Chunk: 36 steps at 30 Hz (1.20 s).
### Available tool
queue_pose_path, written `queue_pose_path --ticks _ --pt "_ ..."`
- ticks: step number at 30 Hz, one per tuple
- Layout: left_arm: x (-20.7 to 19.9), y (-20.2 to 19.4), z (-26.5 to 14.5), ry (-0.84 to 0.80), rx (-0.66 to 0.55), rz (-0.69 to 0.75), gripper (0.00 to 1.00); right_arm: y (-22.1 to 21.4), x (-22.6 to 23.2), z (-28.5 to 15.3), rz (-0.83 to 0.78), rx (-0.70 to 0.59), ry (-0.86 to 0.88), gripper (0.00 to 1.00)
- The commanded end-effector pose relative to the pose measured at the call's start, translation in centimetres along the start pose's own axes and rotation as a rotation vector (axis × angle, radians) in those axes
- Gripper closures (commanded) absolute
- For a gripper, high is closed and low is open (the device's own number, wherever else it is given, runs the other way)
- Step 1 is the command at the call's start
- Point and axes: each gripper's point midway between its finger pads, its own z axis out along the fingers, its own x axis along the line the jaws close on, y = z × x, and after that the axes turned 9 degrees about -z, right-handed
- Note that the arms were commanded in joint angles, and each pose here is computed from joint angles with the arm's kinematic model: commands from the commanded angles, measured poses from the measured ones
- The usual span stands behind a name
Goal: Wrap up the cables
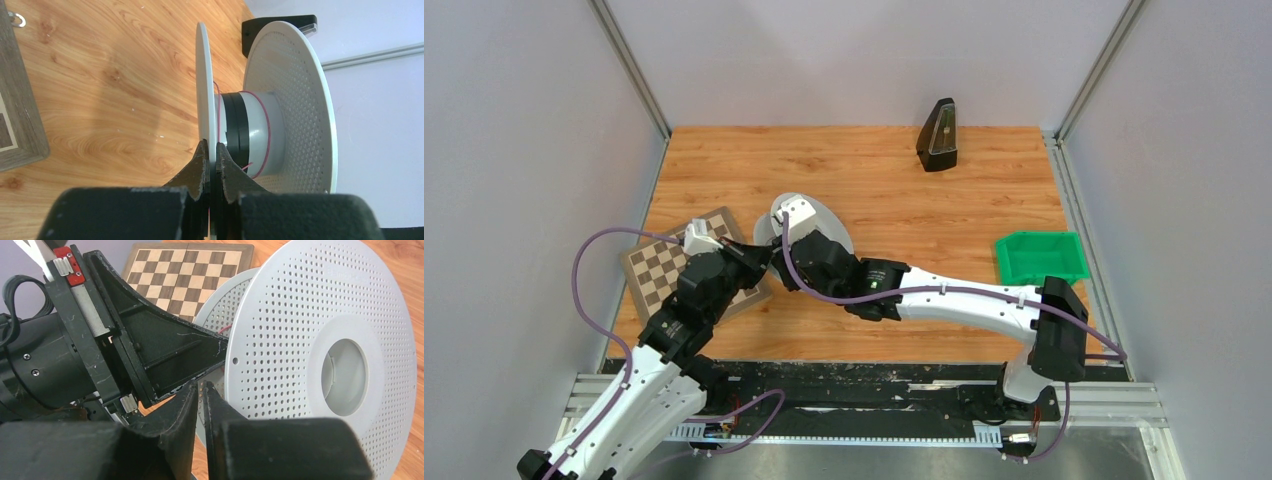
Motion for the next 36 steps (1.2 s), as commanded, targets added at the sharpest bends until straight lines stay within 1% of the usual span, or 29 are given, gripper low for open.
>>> queue_pose_path --ticks 1,5,8,12,14,18,20,22,23,25,28,29,32,34,36 --pt "-6.3 -1.1 -2.5 -0.217 0.122 0.01 1.0 4.1 -3.6 0.1 0.038 -0.091 -0.093 0.85" --pt "-5.8 -1.9 -2.1 -0.187 0.16 0.03 1.0 5.4 -2.8 -1.3 0.041 -0.117 -0.03 0.85" --pt "-5.5 -2.4 -1.8 -0.178 0.181 0.036 1.0 6.6 -1.6 -2.5 0.023 -0.137 0.063 0.85" --pt "-5.7 -2.2 -1.7 -0.188 0.176 0.063 1.0 7.9 0.5 -5.4 -0.041 -0.174 0.231 0.79" --pt "-5.7 -1.8 -1.7 -0.178 0.159 0.085 1.0 7.5 0.7 -6.9 -0.081 -0.181 0.283 0.78" --pt "-5.5 -1.4 -1.8 -0.162 0.145 0.114 1.0 4.9 -1.0 -9.7 -0.123 -0.193 0.274 0.76" --pt "-5.6 -1.3 -1.8 -0.164 0.142 0.119 1.0 3.3 -2.0 -11.0 -0.161 -0.228 0.271 0.75" --pt "-5.6 -1.1 -1.7 -0.166 0.134 0.129 1.0 2.4 -2.7 -12.4 -0.236 -0.292 0.281 0.73" --pt "-5.6 -0.9 -1.5 -0.162 0.123 0.136 1.0 1.4 -3.2 -12.5 -0.293 -0.303 0.275 0.73" --pt "-5.5 -0.6 -0.9 -0.15 0.105 0.149 1.0 -0.7 -4.1 -12.4 -0.353 -0.294 0.253 0.73" --pt "-5.2 -0.4 0.1 -0.128 0.096 0.167 1.0 -4.3 -4.1 -12.0 -0.438 -0.265 0.292 0.7" --pt "-5.2 -0.3 0.3 -0.126 0.094 0.167 1.0 -6.1 -3.8 -11.7 -0.479 -0.251 0.322 0.69" --pt "-5.0 -0.1 1.2 -0.11 0.097 0.176 1.0 -9.3 -3.3 -11.0 -0.631 -0.256 0.374 0.68" --pt "-4.8 0.0 1.7 -0.097 0.096 0.181 1.0 -11.2 -2.9 -10.5 -0.785 -0.27 0.423 0.66" --pt "-4.4 0.2 2.4 -0.077 0.095 0.184 1.0 -13.0 -2.7 -9.5 -0.915 -0.248 0.466 0.63"
